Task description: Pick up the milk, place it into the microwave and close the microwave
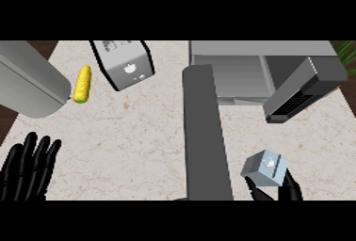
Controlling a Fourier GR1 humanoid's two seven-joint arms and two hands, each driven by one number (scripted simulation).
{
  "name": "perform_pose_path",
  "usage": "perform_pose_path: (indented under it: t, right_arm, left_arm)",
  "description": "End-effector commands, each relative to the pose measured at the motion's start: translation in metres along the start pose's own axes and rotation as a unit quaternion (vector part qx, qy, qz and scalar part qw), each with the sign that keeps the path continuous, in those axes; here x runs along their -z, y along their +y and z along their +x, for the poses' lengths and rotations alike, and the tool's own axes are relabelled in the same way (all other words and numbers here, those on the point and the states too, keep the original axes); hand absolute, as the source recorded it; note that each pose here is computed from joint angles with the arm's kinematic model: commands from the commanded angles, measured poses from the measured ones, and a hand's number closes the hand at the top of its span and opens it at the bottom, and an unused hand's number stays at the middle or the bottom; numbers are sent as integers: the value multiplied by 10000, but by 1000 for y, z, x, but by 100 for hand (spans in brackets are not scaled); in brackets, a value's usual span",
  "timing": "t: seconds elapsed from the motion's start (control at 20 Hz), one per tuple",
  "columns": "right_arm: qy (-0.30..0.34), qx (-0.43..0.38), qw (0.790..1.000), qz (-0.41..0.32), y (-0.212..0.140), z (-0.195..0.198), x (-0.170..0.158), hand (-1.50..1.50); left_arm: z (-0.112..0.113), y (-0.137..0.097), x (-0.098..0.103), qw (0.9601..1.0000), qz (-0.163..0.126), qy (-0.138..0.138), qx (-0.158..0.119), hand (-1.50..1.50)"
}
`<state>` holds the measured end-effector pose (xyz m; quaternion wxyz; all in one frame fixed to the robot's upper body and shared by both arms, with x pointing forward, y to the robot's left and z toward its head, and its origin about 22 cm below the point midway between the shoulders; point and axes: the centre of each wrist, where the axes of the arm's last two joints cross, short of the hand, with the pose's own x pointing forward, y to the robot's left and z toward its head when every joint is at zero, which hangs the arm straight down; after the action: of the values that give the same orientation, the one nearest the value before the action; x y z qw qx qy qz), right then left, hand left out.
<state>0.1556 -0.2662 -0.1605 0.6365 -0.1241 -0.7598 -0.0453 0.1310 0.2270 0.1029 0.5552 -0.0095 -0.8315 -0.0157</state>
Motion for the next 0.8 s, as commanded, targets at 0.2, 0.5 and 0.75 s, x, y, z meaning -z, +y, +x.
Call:
perform_pose_path:
  t: [0.2, 0.5, 0.75]
  right_arm:
    - [-546, 698, 9954, 371, 9, -11, -17, 150]
    - [-871, 902, 9886, 838, 33, 30, -2, 150]
    - [-1008, 981, 9817, 1288, 8, 19, 22, 150]
  left_arm:
    - [-10, 3, 4, 9999, 16, -108, 74, -150]
    - [8, 5, -17, 10000, 28, 43, 41, -150]
    - [17, 18, -17, 10000, -1, 71, -3, -150]
